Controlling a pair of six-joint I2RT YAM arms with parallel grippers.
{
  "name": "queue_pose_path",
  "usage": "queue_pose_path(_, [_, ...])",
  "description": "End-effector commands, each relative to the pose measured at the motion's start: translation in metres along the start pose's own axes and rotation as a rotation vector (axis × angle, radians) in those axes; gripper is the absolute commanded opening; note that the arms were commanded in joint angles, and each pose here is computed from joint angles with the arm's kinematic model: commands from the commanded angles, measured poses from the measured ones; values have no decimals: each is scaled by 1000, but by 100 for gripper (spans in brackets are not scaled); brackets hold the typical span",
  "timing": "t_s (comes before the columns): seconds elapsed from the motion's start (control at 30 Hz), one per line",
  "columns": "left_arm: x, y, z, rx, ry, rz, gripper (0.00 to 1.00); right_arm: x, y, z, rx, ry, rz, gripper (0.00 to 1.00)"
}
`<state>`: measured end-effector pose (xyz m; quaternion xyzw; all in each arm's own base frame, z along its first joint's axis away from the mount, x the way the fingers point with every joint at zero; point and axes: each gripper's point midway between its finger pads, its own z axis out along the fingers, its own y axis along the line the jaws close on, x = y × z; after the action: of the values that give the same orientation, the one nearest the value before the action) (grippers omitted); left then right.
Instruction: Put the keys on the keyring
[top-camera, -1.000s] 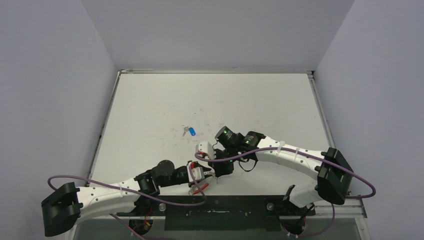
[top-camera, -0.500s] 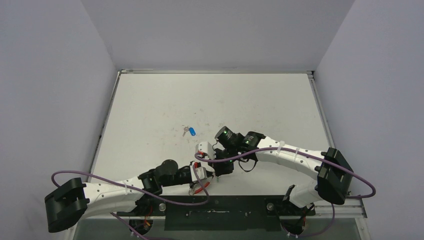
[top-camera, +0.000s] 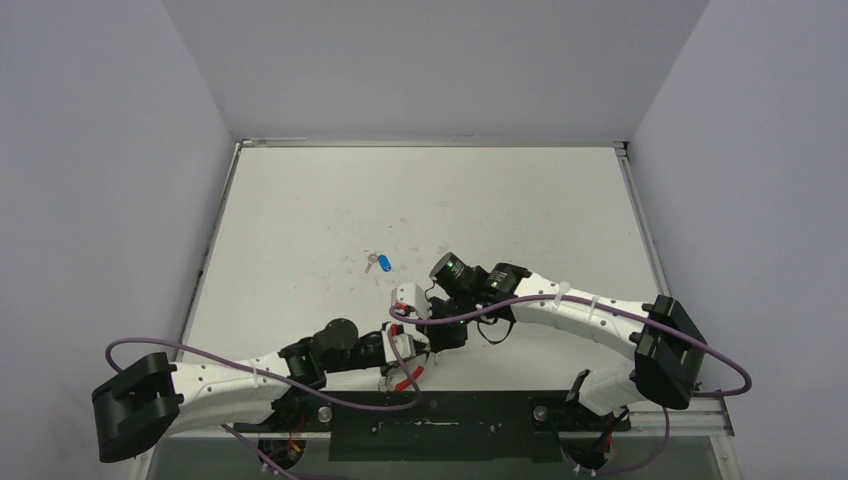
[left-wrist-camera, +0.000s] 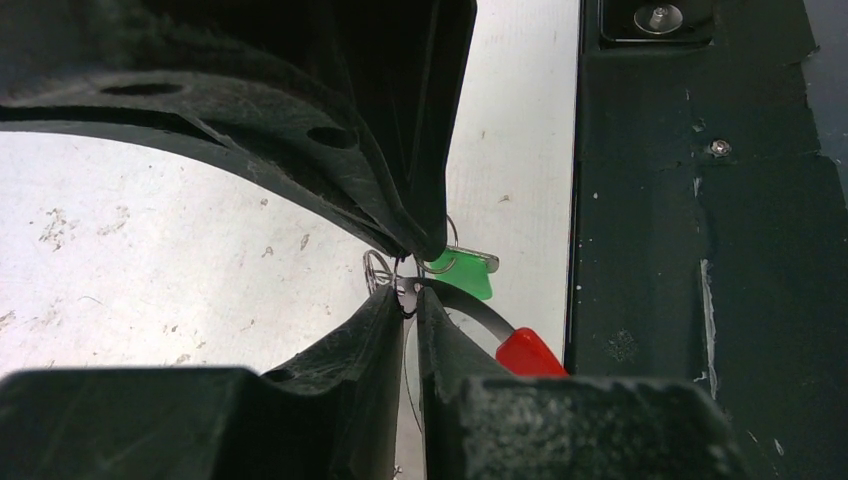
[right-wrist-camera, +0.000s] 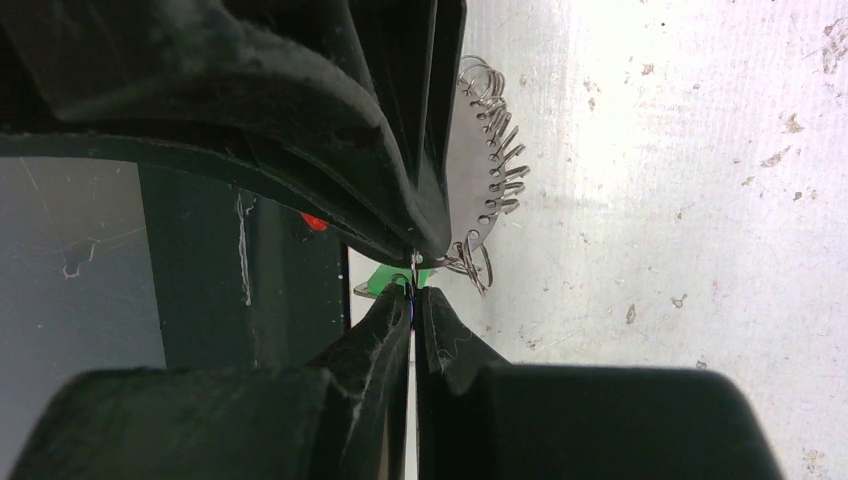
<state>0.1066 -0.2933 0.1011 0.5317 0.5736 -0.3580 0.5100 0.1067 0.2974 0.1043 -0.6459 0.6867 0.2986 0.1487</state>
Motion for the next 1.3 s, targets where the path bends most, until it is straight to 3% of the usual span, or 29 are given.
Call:
queue_pose_path(0.0, [-31, 4, 9, 4, -84, 20, 10, -30, 3, -9, 2, -104, -56, 0])
queue_pose_path(0.1, [-31, 4, 11, 7, -77, 19, 9, -30, 3, -8, 2, -106, -55, 0])
queue_pose_path(0.2, [-32, 5, 11, 2, -80, 20, 0, -28, 2, -7, 4, -103, -54, 0])
queue_pose_path(0.43, [-37, 7, 2, -31, -132, 14, 0, -26, -2, -7, 29, -108, -62, 1])
queue_pose_path(0.57, [-37, 8, -3, -47, -150, 3, 0, -27, -9, -11, 82, -132, -75, 25])
queue_pose_path(0.73, [-36, 8, -7, -58, -157, -4, 0, -36, -12, -27, 141, -230, -130, 48])
queue_pose_path(0.8, [-36, 8, -9, -59, -160, -6, 0, -37, -12, -35, 160, -277, -150, 52])
queue_pose_path(1.27, [-42, 0, -12, -21, -211, 24, 0, -42, 8, -53, 137, -629, -340, 43])
